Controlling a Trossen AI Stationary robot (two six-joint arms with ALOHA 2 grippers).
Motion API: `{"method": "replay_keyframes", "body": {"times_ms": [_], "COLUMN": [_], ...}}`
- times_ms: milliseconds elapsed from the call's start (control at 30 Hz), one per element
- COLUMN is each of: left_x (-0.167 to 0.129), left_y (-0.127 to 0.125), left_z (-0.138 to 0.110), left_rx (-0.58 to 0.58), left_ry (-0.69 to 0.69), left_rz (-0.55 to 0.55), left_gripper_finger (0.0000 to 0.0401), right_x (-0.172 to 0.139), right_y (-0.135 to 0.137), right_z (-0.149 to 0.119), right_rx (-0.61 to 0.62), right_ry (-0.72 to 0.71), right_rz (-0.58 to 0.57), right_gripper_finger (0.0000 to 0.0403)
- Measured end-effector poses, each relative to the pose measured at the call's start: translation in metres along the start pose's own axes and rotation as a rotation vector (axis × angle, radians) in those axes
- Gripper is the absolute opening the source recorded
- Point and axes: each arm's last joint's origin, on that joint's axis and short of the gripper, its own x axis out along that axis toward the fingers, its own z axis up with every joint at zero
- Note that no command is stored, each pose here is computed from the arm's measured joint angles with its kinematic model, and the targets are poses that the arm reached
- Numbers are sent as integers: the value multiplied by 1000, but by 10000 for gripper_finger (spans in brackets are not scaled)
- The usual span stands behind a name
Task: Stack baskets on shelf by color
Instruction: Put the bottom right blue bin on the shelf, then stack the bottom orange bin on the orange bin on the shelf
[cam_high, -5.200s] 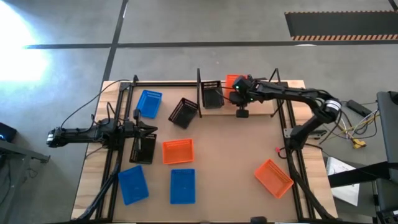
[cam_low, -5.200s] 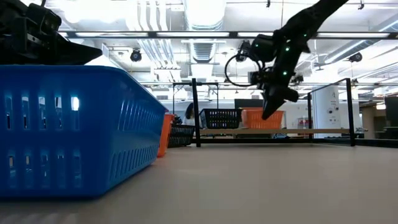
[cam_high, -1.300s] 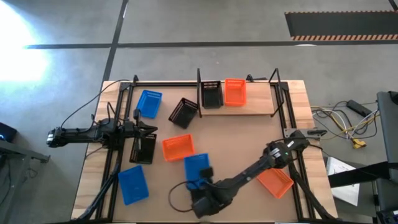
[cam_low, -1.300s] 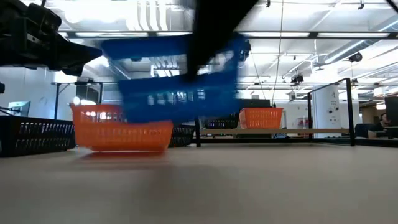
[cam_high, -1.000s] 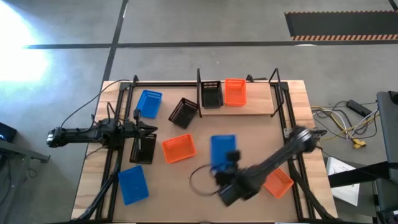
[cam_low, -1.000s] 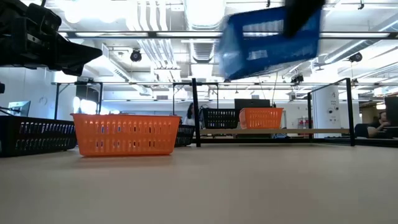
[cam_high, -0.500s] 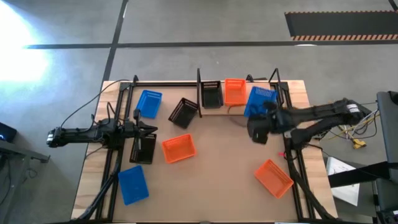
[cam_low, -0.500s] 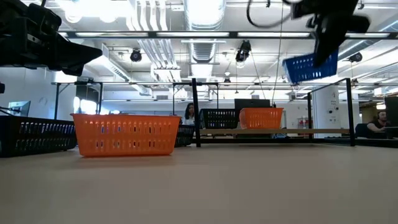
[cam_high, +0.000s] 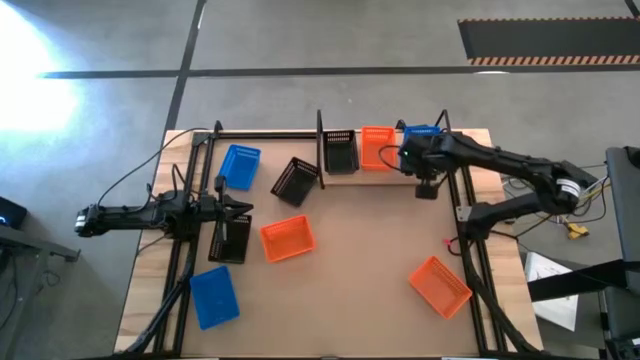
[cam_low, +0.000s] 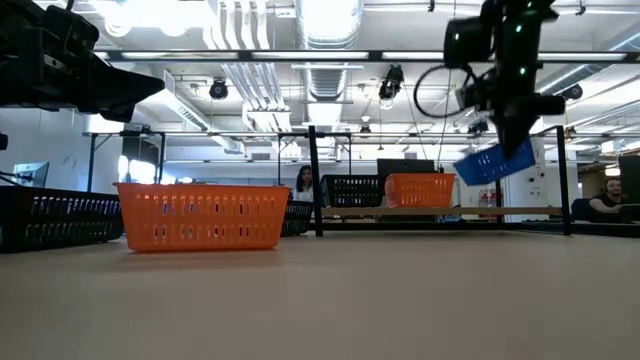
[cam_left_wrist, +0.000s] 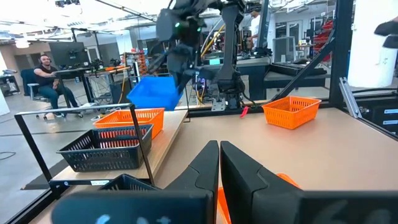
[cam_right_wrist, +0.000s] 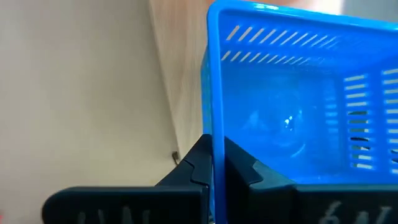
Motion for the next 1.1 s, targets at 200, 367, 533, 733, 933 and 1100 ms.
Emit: {"method": "replay_keyframes", "body": {"times_ms": [200,367,533,733,933,1100], "left_x": [0,0,0,0,0,0], "left_y": [0,0,0,0,0,0], "left_z": [0,0,0,0,0,0], "left_rx": [0,0,0,0,0,0], "left_ry": [0,0,0,0,0,0], "left_rz": [0,0,0,0,0,0], "left_gripper_finger": [0,0,0,0,0,0], "right_x": [25,37,44,46,44,29], "right_y": [-13,-19,-23,-26,-27,-32], "right_z": [3,6,3,-1,0,5], "right_rx": [-68,-73,-69,-57,-55,50], "right_ry": [34,22,53,90,90,56], "right_rz": [20,58,48,5,-9,-35], "right_gripper_finger": [8,9,9,34,100,130]}}
